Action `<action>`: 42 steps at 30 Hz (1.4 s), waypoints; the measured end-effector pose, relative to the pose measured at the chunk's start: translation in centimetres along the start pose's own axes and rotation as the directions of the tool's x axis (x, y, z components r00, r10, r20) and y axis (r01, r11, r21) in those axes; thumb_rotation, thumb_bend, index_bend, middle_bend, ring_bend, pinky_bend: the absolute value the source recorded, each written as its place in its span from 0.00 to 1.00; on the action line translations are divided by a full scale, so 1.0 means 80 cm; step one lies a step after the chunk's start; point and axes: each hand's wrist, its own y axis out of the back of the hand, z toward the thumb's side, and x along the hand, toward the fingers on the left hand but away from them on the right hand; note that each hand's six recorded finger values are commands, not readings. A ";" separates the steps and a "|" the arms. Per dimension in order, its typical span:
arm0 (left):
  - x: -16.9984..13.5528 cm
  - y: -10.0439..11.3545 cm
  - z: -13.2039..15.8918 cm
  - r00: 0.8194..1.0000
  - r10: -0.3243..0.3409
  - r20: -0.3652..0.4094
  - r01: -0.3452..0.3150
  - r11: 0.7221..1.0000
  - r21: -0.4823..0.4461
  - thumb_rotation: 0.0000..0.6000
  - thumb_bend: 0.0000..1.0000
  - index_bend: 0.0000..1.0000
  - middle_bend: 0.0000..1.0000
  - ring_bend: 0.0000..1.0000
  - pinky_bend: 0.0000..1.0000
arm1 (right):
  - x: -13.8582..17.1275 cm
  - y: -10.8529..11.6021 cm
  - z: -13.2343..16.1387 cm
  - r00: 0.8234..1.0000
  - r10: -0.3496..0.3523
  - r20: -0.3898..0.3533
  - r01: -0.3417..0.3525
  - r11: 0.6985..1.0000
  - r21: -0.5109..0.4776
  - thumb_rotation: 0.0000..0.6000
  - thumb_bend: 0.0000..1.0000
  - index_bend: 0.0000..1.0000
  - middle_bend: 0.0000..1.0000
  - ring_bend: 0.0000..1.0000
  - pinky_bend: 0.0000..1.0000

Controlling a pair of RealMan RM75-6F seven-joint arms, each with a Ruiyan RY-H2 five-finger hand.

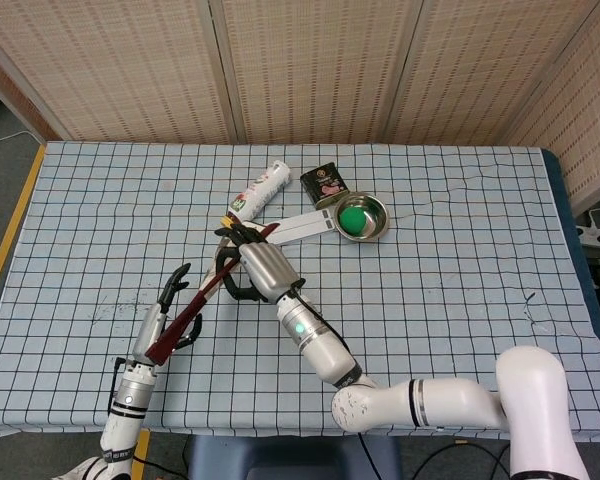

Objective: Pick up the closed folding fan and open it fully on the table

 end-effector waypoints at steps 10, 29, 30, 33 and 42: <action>0.014 -0.014 0.001 0.999 0.046 -0.027 -0.047 0.998 -0.041 0.86 0.47 0.00 0.00 0.00 0.14 | -0.007 -0.018 0.011 1.000 0.002 0.000 -0.002 1.000 -0.027 1.00 0.71 0.69 0.11 0.00 0.07; 0.022 -0.025 0.000 0.977 0.185 -0.107 -0.201 0.965 -0.166 1.00 0.46 0.35 0.00 0.00 0.14 | -0.008 -0.033 0.012 1.000 -0.011 -0.012 0.011 1.000 -0.026 1.00 0.71 0.69 0.11 0.00 0.07; 0.022 -0.025 0.001 0.976 0.184 -0.113 -0.202 0.964 -0.173 1.00 0.46 0.35 0.00 0.00 0.14 | -0.008 -0.034 0.011 1.000 -0.014 -0.013 0.013 1.000 -0.026 1.00 0.71 0.69 0.11 0.00 0.07; 0.022 -0.028 0.002 0.977 0.174 -0.125 -0.197 0.960 -0.197 0.98 0.46 0.28 0.00 0.00 0.14 | -0.008 -0.034 0.011 1.000 -0.024 -0.020 0.024 0.999 -0.028 1.00 0.71 0.69 0.11 0.00 0.07; 0.010 -0.035 0.005 0.983 0.108 -0.147 -0.146 0.949 -0.279 0.86 0.46 0.07 0.00 0.00 0.14 | -0.010 -0.036 0.006 0.998 -0.059 -0.032 0.058 0.997 -0.043 1.00 0.71 0.69 0.11 0.00 0.07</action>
